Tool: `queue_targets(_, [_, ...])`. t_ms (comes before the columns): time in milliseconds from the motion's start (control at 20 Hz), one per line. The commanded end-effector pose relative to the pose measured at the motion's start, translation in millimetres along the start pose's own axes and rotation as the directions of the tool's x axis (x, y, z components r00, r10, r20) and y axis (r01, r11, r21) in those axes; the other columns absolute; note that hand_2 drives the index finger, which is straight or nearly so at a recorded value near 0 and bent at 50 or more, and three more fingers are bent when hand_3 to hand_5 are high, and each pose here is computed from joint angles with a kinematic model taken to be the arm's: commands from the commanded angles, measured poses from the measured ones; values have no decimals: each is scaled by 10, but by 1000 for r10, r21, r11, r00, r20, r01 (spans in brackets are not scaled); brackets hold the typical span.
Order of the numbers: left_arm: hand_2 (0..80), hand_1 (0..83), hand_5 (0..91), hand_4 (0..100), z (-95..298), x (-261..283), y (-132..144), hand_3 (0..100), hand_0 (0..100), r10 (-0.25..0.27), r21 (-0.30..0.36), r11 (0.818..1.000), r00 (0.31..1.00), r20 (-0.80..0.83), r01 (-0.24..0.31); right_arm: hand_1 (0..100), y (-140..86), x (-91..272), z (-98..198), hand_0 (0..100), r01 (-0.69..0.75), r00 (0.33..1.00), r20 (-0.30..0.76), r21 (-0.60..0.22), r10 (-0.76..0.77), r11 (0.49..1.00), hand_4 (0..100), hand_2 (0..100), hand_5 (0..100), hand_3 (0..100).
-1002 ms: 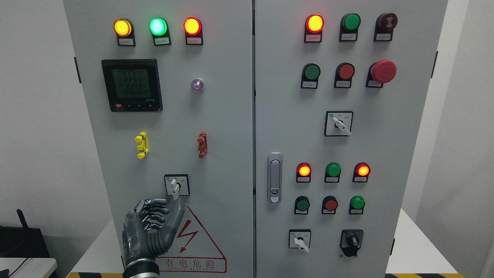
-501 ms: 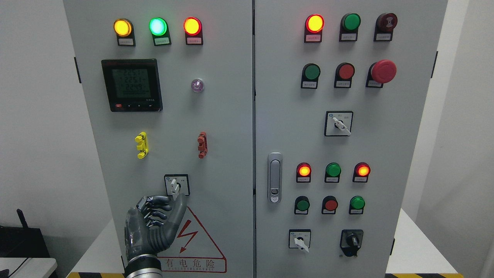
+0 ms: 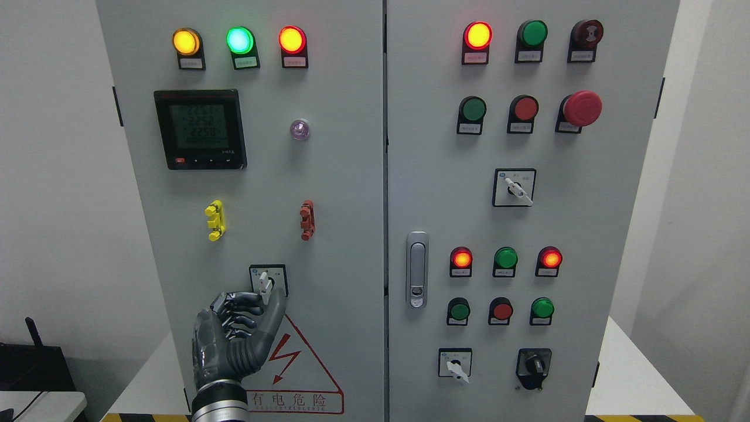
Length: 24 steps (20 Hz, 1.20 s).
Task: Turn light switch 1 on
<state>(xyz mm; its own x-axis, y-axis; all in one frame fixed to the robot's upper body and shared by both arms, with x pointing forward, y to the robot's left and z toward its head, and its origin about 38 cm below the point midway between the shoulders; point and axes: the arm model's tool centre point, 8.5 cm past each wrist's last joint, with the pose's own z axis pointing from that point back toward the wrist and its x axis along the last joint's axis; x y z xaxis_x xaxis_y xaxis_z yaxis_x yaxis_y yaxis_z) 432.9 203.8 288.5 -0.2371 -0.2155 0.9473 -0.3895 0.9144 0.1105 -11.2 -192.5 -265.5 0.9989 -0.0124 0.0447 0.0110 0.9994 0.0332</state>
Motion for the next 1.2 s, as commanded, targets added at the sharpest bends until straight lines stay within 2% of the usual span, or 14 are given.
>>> queue_targets(0, [520, 544, 680, 754, -8, 19, -16, 704, 51, -2, -5, 1000, 1000, -3, 2, 389, 9, 0, 0, 120, 6, 1000, 0, 3, -6, 1000, 0, 0, 0, 0])
queue_targets(1152, [520, 493, 677, 753, -55, 45, -21, 706, 92, -16, -5, 1000, 999, -39, 16, 389, 9, 0, 0, 120, 6, 1000, 0, 3, -6, 1000, 0, 0, 0, 0])
